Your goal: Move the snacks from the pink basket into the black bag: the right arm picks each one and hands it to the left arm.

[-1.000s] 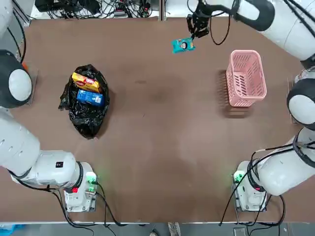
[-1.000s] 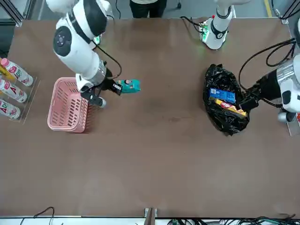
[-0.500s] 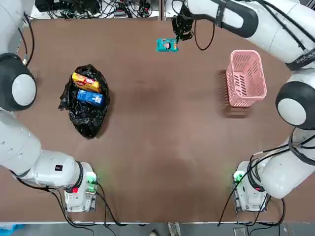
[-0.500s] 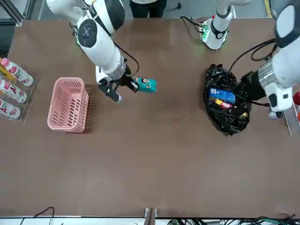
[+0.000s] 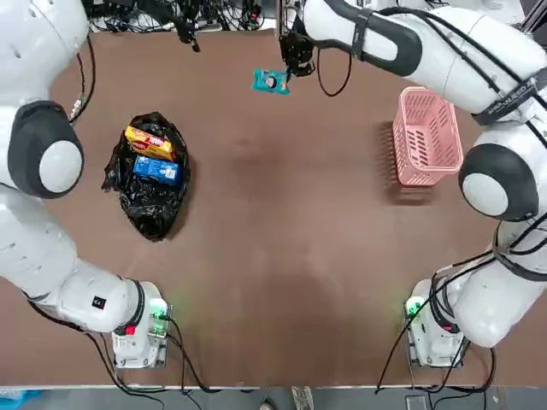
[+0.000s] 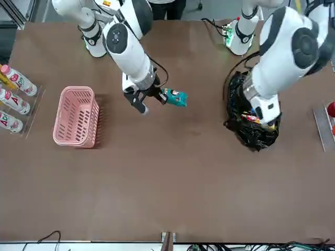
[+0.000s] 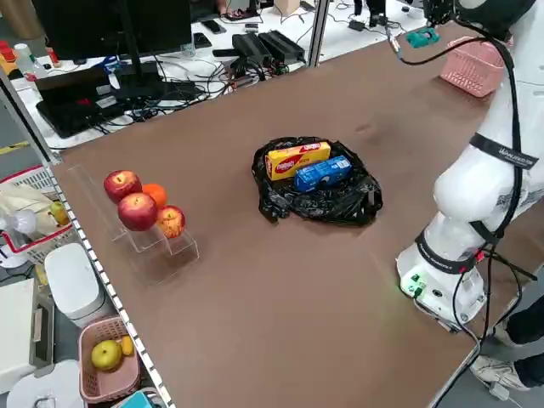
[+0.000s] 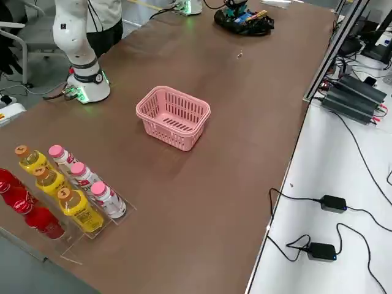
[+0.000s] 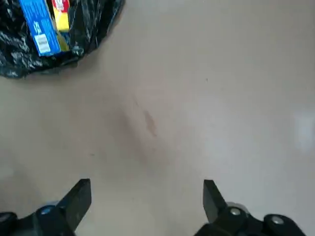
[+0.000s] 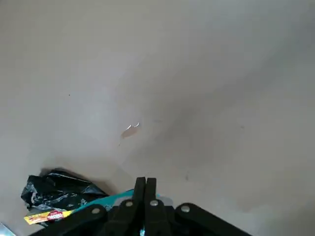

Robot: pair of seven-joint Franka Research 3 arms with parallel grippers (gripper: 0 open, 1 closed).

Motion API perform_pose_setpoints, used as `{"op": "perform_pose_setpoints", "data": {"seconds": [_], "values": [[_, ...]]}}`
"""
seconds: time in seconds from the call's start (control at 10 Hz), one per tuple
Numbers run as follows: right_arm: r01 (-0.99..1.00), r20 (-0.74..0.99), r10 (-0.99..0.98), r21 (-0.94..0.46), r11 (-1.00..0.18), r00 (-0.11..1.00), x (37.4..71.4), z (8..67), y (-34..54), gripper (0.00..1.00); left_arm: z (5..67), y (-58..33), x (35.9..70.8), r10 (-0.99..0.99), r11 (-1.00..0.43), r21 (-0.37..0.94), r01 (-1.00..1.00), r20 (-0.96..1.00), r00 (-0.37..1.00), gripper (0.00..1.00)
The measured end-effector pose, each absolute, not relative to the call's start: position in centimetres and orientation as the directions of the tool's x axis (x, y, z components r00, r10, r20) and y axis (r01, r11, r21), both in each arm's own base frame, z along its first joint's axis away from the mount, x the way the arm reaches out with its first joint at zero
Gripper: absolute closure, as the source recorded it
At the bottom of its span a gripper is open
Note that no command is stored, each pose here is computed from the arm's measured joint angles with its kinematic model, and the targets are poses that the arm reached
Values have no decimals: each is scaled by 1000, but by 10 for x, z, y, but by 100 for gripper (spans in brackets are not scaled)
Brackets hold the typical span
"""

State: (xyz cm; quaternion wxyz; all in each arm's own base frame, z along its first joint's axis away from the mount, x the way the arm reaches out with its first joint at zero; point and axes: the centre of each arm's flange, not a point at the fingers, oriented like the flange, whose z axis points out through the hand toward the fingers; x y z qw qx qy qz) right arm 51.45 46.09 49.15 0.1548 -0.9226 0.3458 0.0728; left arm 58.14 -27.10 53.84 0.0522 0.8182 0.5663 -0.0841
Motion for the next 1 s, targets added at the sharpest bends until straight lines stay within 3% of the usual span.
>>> {"op": "perform_pose_setpoints", "data": {"seconds": [1.0], "values": [[-708,-266,-656,-275,-651,706,495,479,530,98,471,-367,536,957,-254,-113,961,-171,233,0]]}}
